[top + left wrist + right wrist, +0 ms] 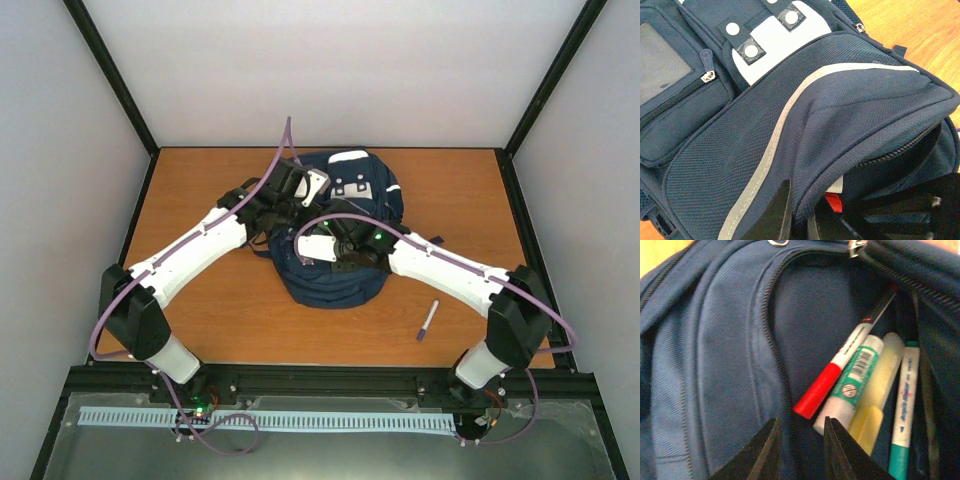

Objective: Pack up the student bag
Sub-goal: Place the stationery in the student bag.

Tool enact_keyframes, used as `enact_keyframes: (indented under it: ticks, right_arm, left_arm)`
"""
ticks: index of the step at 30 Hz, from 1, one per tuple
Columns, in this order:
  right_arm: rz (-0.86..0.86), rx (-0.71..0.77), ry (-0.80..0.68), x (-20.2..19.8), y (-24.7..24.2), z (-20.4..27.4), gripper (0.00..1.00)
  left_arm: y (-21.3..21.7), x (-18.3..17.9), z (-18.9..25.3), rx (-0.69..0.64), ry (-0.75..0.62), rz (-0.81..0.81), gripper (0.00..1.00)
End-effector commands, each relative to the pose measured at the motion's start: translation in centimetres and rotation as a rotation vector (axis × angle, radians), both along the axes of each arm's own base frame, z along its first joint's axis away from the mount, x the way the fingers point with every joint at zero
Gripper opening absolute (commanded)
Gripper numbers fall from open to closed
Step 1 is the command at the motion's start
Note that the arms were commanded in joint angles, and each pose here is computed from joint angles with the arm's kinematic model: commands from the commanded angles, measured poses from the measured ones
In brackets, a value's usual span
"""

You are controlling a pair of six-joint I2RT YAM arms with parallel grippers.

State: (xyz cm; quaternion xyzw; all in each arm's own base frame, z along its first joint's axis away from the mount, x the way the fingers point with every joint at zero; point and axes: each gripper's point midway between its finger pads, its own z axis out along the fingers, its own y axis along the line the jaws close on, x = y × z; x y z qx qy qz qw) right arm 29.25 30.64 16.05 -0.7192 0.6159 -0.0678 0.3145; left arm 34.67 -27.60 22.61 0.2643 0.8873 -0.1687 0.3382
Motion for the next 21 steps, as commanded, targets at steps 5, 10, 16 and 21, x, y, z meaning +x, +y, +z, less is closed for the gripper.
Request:
enact_keyframes:
  ticks: [5, 10, 16, 21]
  right_arm:
    - [0.121, 0.075, 0.215, -6.7, -1.3, -0.9, 0.28]
    - [0.177, 0.036, 0.328, -10.5, -3.7, -2.3, 0.27]
    - [0.150, -0.029, 0.342, -12.7, -9.0, -3.7, 0.32]
    - [0.080, -0.094, 0.369, -12.8, -14.1, -4.8, 0.44]
  left_arm:
    - [0.1, 0.3, 4.1, -0.083, -0.072, 0.017, 0.01]
    - [0.0, 0.2, 3.8, -0.084, -0.062, 0.014, 0.01]
    - [-0.2, 0.2, 3.4, -0.086, -0.050, 0.009, 0.02]
    - [-0.3, 0.2, 3.4, -0.088, -0.047, 0.006, 0.02]
